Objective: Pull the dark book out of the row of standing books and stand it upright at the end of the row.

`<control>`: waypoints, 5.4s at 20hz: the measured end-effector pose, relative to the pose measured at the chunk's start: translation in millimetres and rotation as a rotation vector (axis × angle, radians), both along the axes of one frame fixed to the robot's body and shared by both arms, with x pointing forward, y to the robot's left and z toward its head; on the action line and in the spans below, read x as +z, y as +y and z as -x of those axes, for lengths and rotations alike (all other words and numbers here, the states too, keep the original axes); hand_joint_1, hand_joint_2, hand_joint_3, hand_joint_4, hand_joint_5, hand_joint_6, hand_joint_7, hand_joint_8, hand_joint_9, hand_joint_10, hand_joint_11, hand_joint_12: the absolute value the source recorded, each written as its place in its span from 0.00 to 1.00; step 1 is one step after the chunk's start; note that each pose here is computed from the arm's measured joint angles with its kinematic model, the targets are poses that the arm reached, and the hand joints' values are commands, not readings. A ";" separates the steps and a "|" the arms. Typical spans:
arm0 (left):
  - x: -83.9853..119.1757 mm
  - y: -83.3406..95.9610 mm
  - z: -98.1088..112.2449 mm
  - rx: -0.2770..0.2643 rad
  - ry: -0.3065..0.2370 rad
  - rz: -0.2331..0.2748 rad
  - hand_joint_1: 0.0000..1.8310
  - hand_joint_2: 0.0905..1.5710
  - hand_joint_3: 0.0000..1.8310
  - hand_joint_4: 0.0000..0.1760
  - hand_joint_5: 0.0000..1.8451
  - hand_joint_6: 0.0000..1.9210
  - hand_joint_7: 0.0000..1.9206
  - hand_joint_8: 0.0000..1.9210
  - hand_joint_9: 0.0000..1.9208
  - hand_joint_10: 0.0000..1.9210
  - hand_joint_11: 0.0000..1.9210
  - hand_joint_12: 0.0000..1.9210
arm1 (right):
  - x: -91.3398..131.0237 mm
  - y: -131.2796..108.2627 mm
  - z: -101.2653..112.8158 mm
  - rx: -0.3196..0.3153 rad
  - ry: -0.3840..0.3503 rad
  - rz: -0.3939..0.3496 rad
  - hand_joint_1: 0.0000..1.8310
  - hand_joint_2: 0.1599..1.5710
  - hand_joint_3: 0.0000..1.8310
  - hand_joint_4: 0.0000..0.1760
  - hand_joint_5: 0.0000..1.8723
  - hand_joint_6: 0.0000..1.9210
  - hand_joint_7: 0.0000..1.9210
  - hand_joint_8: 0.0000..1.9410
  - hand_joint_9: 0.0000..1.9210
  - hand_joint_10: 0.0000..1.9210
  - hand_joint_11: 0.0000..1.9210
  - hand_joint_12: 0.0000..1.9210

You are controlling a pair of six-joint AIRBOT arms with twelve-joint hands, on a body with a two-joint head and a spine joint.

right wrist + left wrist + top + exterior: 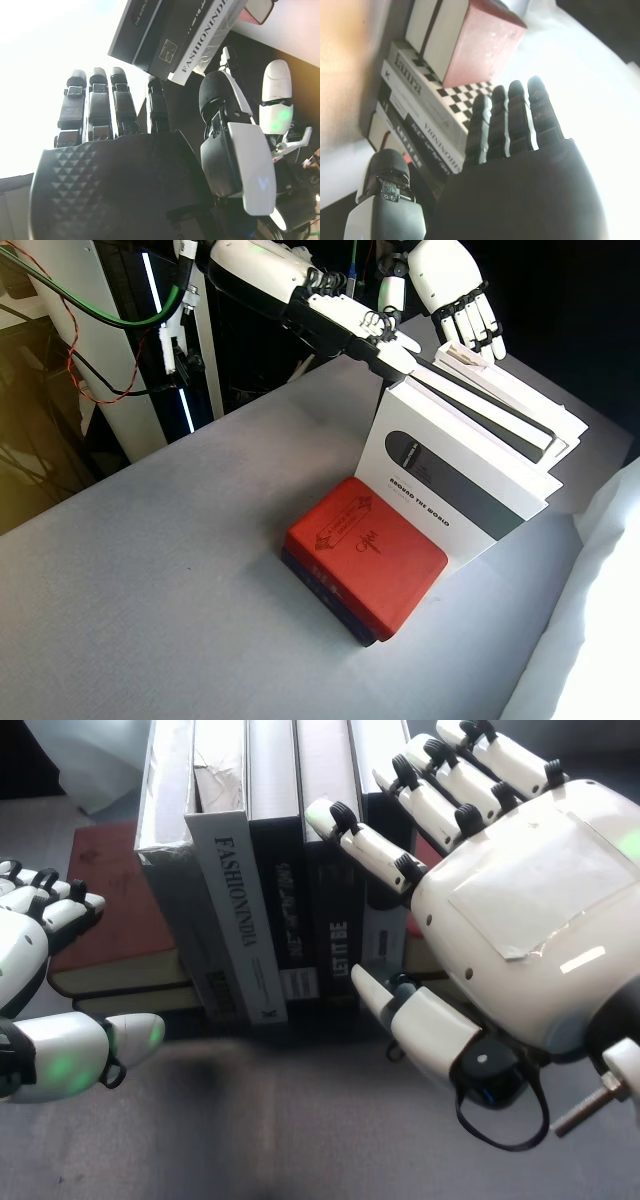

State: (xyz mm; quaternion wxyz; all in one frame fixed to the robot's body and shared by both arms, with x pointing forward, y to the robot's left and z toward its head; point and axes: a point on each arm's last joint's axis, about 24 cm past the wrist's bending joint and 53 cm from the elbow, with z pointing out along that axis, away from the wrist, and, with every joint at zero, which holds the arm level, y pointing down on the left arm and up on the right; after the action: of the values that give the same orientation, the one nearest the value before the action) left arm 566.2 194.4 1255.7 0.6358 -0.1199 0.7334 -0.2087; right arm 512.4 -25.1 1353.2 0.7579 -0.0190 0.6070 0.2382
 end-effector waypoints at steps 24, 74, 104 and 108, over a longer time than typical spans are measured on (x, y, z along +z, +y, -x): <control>0.7 -0.1 -0.1 -0.001 -0.004 -0.003 0.00 0.73 0.00 0.00 0.08 0.00 0.06 0.00 0.04 0.00 0.01 0.02 | -22.3 -15.8 31.3 -0.067 0.056 0.119 0.00 0.85 0.02 0.00 0.00 0.00 0.00 0.00 0.00 0.00 0.00 0.00; 0.8 -0.2 -0.1 -0.001 -0.004 -0.003 0.00 0.73 0.00 0.00 0.07 0.00 0.05 0.00 0.03 0.00 0.01 0.03 | -117.6 0.8 55.4 0.047 0.276 0.325 0.00 0.85 0.01 0.00 0.00 0.00 0.00 0.00 0.00 0.00 0.00 0.00; 0.7 -0.6 0.0 -0.003 -0.004 -0.003 0.00 0.73 0.00 0.00 0.07 0.00 0.05 0.00 0.03 0.00 0.00 0.05 | -107.9 -2.2 69.5 0.044 0.241 0.388 0.00 0.85 0.00 0.00 0.00 0.00 0.00 0.00 0.00 0.00 0.00 0.00; -2.7 -4.4 1.6 -0.019 0.007 -0.008 0.00 0.73 0.00 0.00 0.08 0.00 0.05 0.00 0.04 0.00 0.00 0.05 | -83.8 -9.4 64.6 -0.006 0.159 0.358 0.00 0.85 0.00 0.00 0.00 0.00 0.00 0.00 0.00 0.00 0.00 0.00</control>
State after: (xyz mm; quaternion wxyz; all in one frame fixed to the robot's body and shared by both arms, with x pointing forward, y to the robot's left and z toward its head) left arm 564.6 190.0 1253.0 0.6318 -0.1110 0.7375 -0.2113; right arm 447.8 -34.4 1269.4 0.6927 -0.1328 0.6978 0.1250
